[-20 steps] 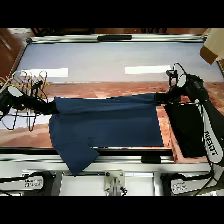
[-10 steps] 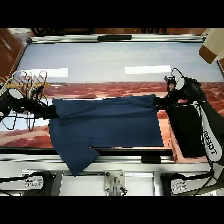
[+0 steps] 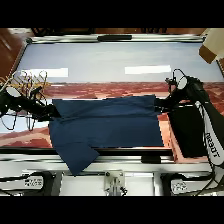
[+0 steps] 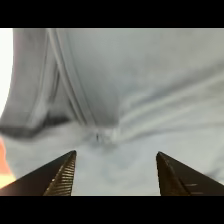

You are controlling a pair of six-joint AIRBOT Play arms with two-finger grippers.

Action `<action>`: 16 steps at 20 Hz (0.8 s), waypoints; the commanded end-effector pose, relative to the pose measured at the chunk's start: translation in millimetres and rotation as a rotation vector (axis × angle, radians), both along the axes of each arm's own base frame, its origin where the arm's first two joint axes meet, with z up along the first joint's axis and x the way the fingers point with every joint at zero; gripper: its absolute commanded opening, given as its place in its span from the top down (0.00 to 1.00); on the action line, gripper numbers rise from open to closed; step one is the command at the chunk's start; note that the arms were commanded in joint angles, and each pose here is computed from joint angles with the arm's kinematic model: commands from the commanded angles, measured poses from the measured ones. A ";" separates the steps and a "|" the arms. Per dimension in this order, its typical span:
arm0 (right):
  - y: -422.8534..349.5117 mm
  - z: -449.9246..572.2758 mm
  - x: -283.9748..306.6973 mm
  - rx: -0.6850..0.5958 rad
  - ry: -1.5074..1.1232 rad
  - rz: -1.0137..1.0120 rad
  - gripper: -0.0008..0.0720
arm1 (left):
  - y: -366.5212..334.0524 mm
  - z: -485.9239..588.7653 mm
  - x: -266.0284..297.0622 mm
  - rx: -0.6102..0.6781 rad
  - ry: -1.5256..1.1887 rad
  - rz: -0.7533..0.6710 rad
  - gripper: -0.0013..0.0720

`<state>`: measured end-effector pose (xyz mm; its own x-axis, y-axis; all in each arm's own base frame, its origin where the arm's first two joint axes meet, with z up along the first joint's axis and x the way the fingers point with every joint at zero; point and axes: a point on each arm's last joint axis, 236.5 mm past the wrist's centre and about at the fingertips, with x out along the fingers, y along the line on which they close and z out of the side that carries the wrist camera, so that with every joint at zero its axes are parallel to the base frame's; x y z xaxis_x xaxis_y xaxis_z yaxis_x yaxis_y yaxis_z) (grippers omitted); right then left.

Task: Fold the shirts.

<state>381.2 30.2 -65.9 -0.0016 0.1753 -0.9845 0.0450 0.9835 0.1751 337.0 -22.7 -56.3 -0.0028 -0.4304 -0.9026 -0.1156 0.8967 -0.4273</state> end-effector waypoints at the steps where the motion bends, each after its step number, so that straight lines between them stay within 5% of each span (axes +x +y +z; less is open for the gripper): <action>1: -31.7 34.4 -35.5 -0.067 0.062 0.074 0.34 | 3.8 35.9 -26.7 -0.050 0.073 -0.062 0.16; 12: -89.1 69.0 -115.3 0.009 0.015 -0.171 0.34 | -10.6 -24.8 -187.9 -0.102 0.160 0.138 0.18; 14: -88.2 68.3 -113.3 0.014 0.007 -0.174 0.34 | -16.6 -35.2 -199.2 -0.108 0.199 0.139 0.32; 16: -90.4 68.0 -110.0 0.006 -0.008 -0.176 0.34 | -18.2 -36.6 -200.5 -0.108 0.209 0.126 0.32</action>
